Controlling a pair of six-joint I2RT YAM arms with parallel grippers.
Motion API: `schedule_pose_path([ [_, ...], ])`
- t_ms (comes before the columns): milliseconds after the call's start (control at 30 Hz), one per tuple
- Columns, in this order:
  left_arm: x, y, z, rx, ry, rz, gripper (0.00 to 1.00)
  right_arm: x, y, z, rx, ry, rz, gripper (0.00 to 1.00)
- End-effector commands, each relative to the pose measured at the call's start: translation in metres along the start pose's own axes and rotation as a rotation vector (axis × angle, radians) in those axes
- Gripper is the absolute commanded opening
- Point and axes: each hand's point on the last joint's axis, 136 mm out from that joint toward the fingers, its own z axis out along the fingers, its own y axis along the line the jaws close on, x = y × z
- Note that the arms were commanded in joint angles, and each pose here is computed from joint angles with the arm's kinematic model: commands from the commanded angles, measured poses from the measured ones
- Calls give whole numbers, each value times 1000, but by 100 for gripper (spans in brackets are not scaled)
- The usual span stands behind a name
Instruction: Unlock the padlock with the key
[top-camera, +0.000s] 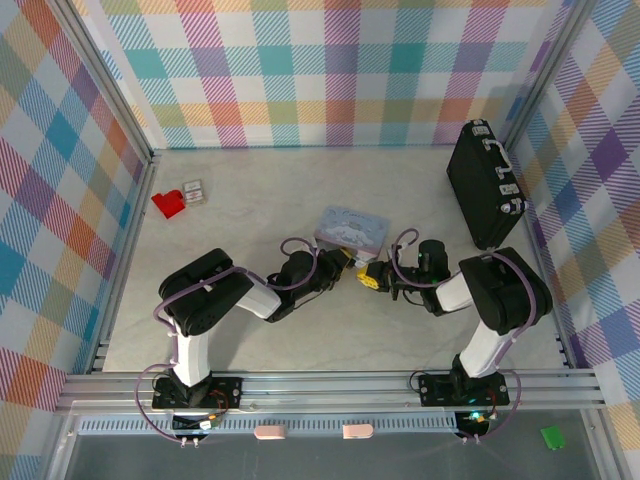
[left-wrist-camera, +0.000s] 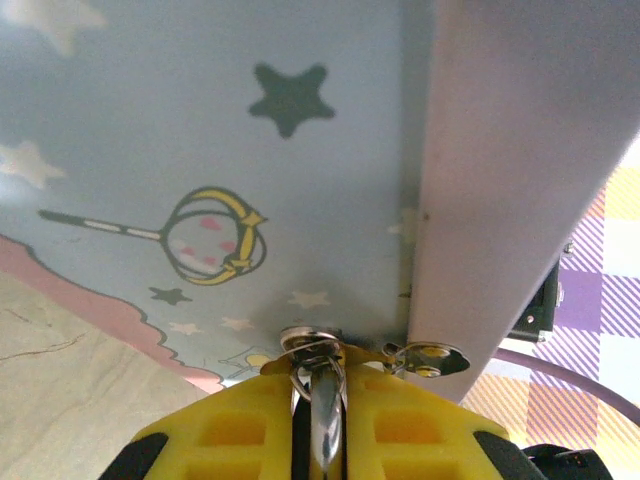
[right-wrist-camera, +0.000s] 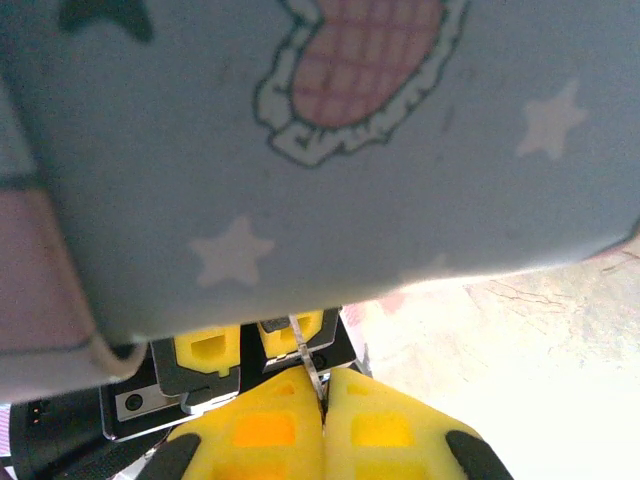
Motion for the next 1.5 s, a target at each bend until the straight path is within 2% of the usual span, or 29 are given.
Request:
schedule_pose_path([
  [0,99,-54,-8,179,360,35,0,-34,26,1,-16,-132,-114,0],
  [300,103,-53,-11,174,374,44,0,-49,18,1,-28,-149,-67,0],
  [900,105,-54,-10,170,383,53,0,-55,2,-8,8,-201,-23,0],
  [1467,113,-54,-7,171,403,57,0,-62,5,-4,-3,-202,-22,0],
])
